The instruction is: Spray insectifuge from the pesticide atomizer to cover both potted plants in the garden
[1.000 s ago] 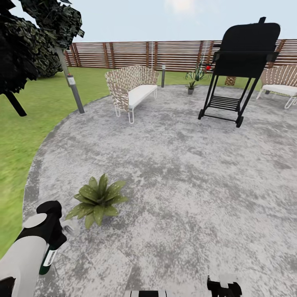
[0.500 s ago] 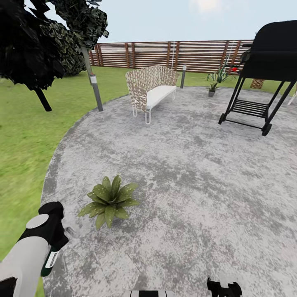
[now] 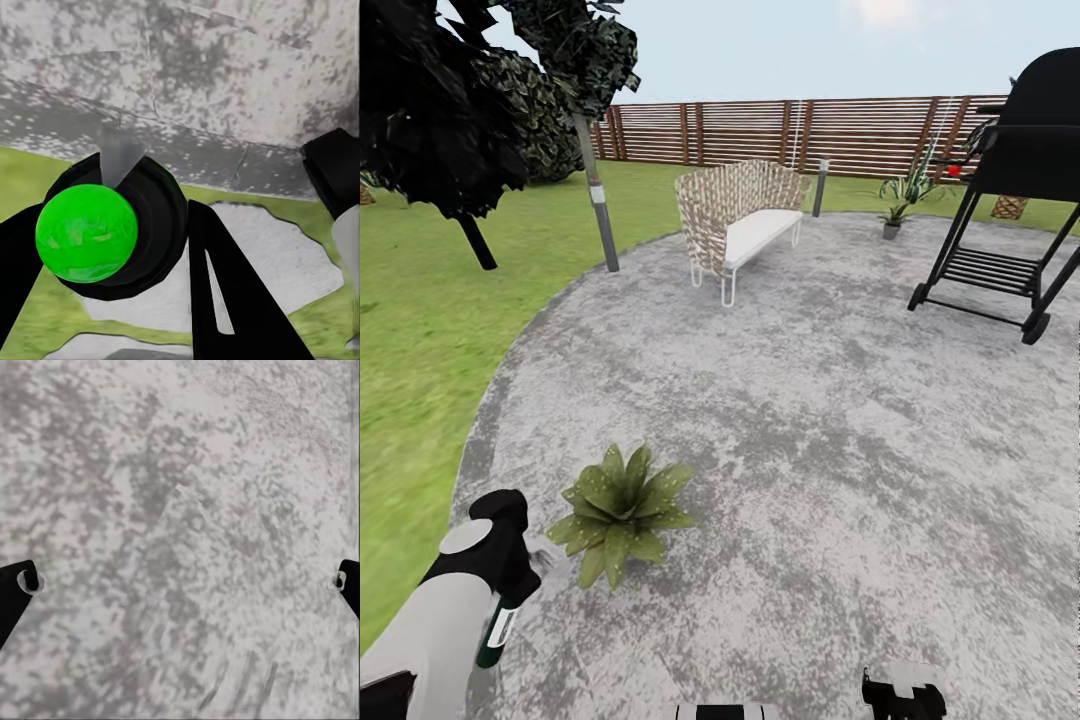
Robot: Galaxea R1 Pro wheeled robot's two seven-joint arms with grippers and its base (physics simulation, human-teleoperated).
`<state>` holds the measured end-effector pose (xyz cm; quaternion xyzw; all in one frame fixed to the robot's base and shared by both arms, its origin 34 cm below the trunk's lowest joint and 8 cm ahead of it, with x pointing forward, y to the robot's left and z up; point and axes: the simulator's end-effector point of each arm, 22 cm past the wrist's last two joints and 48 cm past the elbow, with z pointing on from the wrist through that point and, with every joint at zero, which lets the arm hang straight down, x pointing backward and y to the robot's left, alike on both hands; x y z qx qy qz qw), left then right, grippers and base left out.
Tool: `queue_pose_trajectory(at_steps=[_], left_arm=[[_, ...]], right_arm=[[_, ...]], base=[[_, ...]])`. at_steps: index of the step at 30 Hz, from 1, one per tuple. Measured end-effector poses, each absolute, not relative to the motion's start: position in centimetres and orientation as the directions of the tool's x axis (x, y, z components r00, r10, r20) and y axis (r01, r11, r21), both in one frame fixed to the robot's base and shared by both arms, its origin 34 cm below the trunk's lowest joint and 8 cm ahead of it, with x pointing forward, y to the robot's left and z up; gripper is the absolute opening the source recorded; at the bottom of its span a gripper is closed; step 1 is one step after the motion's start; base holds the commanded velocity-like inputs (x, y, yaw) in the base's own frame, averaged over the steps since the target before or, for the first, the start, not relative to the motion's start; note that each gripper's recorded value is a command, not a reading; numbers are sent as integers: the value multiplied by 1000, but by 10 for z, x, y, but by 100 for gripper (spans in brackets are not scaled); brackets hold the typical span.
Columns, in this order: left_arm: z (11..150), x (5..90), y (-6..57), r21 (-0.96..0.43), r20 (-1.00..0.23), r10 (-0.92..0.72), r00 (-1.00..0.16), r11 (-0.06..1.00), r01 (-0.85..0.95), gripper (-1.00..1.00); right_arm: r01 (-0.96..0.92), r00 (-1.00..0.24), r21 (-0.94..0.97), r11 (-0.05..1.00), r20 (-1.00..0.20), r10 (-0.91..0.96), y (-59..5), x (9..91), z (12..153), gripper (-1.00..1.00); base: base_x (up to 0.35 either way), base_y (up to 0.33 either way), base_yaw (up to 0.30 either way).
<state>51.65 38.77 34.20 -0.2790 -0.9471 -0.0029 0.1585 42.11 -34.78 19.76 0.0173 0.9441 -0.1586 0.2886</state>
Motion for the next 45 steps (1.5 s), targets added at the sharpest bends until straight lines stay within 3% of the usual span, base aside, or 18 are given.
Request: queue_pose_trajectory(at_steps=[11,17,22,28,33,45], left_arm=[[340,509,393,-83,315,522,-793,847,525,-100],[328,503,415,-6,307,469,-828,871,492,-100],[323,505,401,-37,263,458,-849,884,465,-100],[304,476,383,-108,308,475,-824,878,466,-100],[301,492,367,-137,210,449,-869,893,428,-100],[297,506,363,-113,151,422,-894,906,408,-100]], right_arm=[[124,-833,-289,949,-550,-59,-348,421,197,100],[124,-833,-289,949,-550,-59,-348,421,197,100],[124,-833,-289,949,-550,-59,-348,421,197,100],[124,-833,-289,949,-550,-59,-348,421,197,100],[125,-833,-289,949,-551,-59,-348,421,198,100],[125,-832,-290,949,-551,-59,-348,421,198,100]], base=[[-27,-94,0],[0,0,0],[0,0,0],[0,0,0],[0,0,0],[0,0,0]])
